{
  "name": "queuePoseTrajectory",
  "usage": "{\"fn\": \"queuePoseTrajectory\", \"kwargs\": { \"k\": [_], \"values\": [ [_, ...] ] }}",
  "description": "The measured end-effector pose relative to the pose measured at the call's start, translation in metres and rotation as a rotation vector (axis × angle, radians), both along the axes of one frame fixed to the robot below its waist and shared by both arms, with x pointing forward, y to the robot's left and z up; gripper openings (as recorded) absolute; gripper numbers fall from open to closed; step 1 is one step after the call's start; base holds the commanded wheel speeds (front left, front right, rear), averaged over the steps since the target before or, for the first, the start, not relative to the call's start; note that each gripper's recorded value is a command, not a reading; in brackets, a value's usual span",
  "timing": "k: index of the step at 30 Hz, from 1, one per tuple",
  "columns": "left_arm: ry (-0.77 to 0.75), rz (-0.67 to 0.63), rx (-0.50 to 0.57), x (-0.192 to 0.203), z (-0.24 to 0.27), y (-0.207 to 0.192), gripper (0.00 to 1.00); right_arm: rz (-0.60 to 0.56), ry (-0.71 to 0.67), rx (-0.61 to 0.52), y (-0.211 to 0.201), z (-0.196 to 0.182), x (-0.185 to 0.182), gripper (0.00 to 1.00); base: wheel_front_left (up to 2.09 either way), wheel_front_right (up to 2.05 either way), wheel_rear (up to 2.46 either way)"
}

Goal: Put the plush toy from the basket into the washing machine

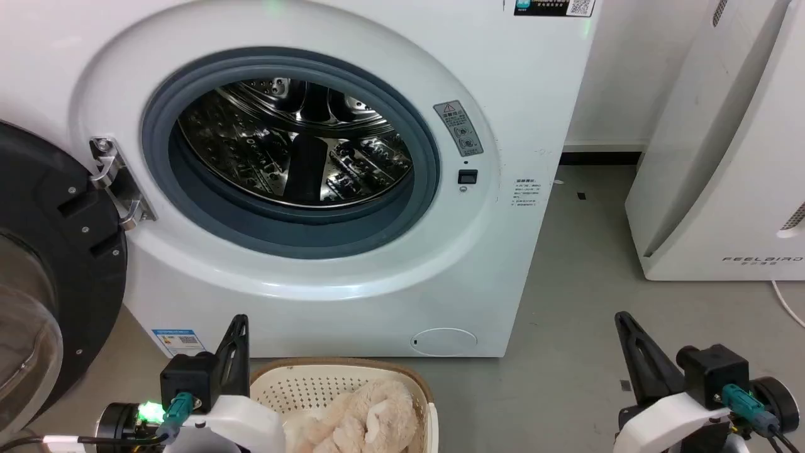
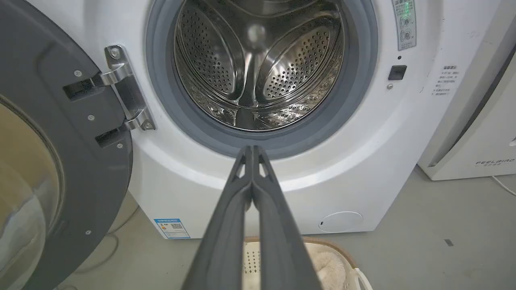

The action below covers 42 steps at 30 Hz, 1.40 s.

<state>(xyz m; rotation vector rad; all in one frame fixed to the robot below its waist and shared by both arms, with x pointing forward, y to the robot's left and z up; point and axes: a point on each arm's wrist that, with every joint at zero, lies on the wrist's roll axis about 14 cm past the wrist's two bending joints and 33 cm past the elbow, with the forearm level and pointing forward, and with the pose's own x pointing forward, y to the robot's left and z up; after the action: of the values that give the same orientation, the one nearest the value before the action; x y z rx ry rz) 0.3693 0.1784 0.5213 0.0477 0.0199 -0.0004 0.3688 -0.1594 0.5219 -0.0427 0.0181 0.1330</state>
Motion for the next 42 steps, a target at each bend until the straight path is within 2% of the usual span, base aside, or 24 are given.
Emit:
{"fn": "queuePoseTrajectory", "kwargs": {
  "k": [14,15,42],
  "values": [
    [0.0,0.0,0.0,0.0,0.0,0.0,0.0,0.0,0.0,0.0,0.0,0.0,0.0,0.0,0.0,0.0,0.0],
    [0.0,0.0,0.0,0.0,0.0,0.0,1.0,0.0,0.0,0.0,0.0,0.0,0.0,1.0,0.0,0.0,0.0],
    [0.041,-0.026,-0.022,0.004,-0.021,-0.009,1.0,-0.006,0.005,0.024,-0.002,-0.008,0.003,1.0,0.0,0.0,0.0]
  ]
}}
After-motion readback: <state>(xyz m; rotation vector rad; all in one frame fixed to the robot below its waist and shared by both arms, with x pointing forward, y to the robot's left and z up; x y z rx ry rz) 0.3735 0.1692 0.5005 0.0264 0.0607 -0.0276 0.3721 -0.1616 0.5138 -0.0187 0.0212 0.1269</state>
